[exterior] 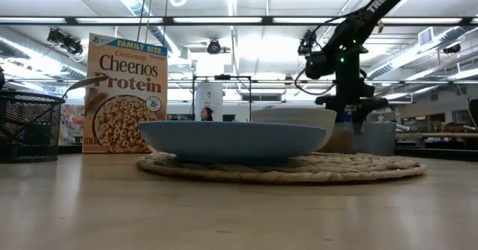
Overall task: Arrange a breakfast setting
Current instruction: Put the apple on the brown placemat
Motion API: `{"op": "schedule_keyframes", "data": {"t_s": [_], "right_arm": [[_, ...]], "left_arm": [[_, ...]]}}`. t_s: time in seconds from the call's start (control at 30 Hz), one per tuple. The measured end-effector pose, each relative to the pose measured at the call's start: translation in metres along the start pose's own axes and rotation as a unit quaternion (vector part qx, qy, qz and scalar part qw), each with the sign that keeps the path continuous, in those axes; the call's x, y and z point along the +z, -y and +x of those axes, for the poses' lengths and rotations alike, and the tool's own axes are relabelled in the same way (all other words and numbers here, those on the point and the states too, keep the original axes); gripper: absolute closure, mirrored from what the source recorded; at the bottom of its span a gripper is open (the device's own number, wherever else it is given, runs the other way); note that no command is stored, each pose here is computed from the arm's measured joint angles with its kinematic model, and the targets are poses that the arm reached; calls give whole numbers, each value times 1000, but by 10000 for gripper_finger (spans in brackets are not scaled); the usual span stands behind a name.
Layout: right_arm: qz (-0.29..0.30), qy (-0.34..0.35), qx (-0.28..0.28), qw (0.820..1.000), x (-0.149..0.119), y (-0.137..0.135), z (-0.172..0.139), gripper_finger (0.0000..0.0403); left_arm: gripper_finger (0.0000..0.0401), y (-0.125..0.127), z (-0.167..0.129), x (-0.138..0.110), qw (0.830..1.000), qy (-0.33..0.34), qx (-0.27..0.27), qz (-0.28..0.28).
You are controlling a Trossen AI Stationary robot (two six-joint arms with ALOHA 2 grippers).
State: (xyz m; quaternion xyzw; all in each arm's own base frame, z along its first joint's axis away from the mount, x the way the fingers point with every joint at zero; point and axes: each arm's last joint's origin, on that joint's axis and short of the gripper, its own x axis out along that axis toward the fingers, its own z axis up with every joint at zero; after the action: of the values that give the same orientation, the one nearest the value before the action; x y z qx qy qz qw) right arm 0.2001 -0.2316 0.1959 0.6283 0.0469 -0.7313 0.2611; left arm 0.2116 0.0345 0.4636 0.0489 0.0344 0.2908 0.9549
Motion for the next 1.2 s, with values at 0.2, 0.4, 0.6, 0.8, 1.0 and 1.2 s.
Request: {"op": "schedule_keyframes", "data": {"t_s": [0.2,0.4,0.6,0.8,1.0,1.2], "right_arm": [[32,-37,-9,999,16,-6,9,173],[57,-97,-38,993,19,-4,8,179],[77,-116,-63,988,16,-1,10,180],[76,-131,-75,986,13,-3,22,180],[91,-119,-36,988,19,-11,24,180],[62,-114,-28,991,32,-12,15,185]], "left_arm": [[216,-3,-4,-3,1000,-17,2,4],[216,-8,-3,-2,1000,-13,12,-2],[216,-15,0,-2,999,-14,31,-11],[216,-17,1,-2,999,-13,28,-12],[216,-17,1,-1,999,-4,29,-16],[216,-17,1,0,999,0,29,-17]]}}
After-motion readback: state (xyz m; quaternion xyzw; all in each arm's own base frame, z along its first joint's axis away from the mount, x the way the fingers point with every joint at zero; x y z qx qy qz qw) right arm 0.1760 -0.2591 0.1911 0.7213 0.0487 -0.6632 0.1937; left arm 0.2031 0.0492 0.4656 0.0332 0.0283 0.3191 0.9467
